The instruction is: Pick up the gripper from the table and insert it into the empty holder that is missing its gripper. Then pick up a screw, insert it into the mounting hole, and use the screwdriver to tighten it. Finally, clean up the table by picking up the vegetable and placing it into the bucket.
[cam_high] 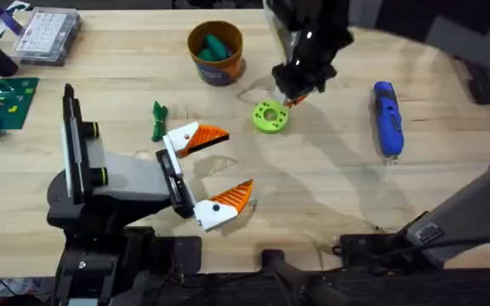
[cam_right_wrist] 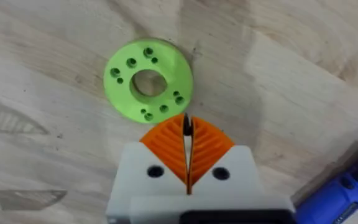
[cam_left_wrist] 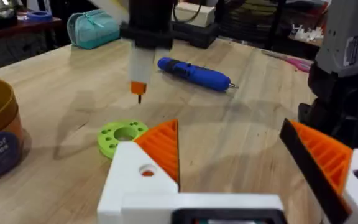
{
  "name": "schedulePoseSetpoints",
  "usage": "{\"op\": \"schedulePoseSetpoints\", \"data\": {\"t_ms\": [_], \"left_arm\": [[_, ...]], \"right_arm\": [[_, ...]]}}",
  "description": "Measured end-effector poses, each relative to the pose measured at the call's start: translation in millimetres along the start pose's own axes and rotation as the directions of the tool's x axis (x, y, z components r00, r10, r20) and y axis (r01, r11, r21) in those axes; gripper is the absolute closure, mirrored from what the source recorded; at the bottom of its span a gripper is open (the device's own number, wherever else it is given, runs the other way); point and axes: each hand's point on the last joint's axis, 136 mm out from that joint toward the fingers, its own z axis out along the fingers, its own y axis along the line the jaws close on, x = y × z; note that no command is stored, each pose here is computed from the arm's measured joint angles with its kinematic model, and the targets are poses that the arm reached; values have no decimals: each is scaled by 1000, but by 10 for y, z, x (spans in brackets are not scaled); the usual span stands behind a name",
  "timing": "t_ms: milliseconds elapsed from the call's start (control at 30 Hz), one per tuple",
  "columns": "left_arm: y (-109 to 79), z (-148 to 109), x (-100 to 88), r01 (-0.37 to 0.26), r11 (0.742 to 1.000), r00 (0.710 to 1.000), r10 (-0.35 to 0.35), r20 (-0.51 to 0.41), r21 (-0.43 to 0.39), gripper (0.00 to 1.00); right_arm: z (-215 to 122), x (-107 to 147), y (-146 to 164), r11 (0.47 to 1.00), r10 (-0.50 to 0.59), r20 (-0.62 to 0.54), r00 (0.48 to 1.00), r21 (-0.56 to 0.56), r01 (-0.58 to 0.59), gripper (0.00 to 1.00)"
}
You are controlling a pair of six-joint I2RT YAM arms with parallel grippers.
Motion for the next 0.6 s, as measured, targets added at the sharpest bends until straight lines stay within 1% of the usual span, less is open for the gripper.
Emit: {"op": "schedulePoseSetpoints", "data": {"t_ms": [233, 500, 600], "left_arm": [[0, 0, 1, 0, 1000, 1000, 0, 0, 0, 9], [1, 0, 1, 1, 1000, 1000, -1, 0, 0, 9], [1, 0, 1, 1, 1000, 1000, -1, 0, 0, 9]], "right_arm": [[-568, -134, -6, 1000, 2, 71, 997, -6, -1, 995], [-1112, -293, -2, 1000, -3, 168, 986, -15, 6, 995], [-1312, -357, 38, 999, -23, 217, 976, -17, 27, 995]]}}
